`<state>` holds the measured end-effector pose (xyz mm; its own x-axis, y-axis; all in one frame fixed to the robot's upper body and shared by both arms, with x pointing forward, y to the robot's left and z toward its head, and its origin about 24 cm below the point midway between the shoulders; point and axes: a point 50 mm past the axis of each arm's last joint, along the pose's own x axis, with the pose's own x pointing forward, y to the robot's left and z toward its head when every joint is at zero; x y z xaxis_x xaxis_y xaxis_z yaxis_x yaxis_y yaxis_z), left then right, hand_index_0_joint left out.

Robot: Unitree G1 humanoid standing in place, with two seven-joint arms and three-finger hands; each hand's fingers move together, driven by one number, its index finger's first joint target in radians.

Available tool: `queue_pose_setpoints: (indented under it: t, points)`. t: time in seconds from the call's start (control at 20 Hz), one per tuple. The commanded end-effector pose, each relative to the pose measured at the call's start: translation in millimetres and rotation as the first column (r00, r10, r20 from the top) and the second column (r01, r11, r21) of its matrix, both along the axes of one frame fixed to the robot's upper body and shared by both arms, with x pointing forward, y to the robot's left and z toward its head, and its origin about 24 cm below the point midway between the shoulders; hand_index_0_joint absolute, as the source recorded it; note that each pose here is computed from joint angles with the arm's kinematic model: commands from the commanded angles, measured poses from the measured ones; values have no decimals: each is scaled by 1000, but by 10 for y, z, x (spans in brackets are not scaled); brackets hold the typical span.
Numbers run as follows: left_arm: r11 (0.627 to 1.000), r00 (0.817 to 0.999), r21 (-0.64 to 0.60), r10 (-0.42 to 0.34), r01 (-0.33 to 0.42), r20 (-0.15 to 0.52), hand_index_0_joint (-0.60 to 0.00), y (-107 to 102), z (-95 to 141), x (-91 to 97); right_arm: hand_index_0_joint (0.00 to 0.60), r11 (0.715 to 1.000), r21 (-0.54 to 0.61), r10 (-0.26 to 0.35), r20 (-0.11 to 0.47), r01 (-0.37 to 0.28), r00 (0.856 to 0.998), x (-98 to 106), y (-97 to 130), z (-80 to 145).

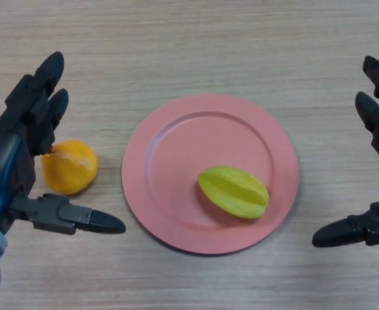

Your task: Pick up the yellow starfruit and place it on the plate

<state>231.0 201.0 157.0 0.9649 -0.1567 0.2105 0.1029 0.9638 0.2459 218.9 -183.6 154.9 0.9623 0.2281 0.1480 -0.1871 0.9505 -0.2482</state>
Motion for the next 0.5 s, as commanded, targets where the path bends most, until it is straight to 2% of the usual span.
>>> queue_pose_setpoints:
  t: [0.05, 0.25, 0.3, 0.4, 0.5]
  points:
    - [1000, 977, 6, 22, -24, 213, 0, 66, 342, -62, 0, 998, -64, 2, 212, 12, 977, -74, -19, 337]
    - [998, 977, -54, -6, 17, 211, 0, 36, 382, -88, 0, 999, -32, 36, 167, -31, 985, -100, 88, 340]
    - [998, 982, -59, -9, 21, 189, 0, 53, 344, -94, 0, 999, -23, 43, 157, -40, 987, -101, 95, 331]
    - [999, 982, -52, 2, 8, 189, 0, 96, 329, -96, 0, 999, 3, 35, 161, -35, 986, -91, 70, 348]
    - [999, 983, -40, 2, 5, 185, 0, 138, 333, -94, 0, 999, -18, 29, 168, -27, 985, -77, 57, 335]
